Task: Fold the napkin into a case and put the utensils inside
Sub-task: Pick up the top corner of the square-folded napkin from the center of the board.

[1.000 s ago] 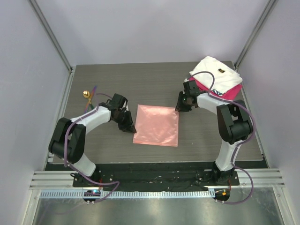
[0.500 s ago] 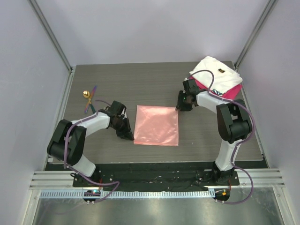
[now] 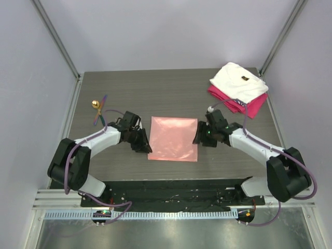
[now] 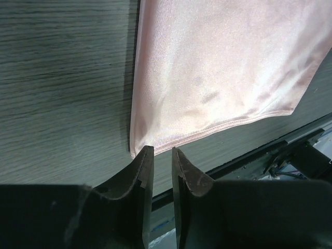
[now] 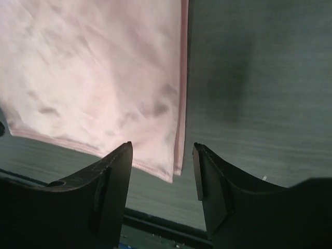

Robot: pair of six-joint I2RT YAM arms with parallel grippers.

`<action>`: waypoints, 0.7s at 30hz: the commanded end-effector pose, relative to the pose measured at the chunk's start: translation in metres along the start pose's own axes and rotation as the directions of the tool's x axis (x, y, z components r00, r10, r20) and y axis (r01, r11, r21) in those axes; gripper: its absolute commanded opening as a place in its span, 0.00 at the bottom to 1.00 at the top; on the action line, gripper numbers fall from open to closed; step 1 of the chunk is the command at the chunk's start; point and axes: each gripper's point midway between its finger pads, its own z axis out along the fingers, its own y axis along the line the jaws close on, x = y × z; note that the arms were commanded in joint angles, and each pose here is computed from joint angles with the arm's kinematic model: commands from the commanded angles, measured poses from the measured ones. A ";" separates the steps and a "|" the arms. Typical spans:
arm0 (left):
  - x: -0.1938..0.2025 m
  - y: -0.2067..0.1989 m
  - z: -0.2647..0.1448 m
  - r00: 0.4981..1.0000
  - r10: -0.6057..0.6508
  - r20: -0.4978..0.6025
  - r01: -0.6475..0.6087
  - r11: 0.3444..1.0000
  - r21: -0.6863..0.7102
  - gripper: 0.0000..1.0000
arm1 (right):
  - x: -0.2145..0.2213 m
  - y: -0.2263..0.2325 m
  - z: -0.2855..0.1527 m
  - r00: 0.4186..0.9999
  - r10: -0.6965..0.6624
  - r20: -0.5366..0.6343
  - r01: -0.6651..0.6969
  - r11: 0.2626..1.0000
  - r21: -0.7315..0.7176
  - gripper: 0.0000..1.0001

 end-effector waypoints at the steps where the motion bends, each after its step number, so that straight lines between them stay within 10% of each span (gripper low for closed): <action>1: 0.004 0.000 0.010 1.000 0.011 -0.002 -0.011 1.000 0.006 0.24 | 0.034 0.009 -0.012 0.996 0.089 -0.019 -0.089 0.995 -0.048 0.56; 21: 0.022 0.014 0.022 1.000 0.002 -0.017 -0.002 1.000 -0.023 0.23 | 0.080 0.005 0.001 0.982 0.165 -0.093 -0.174 0.979 -0.104 0.32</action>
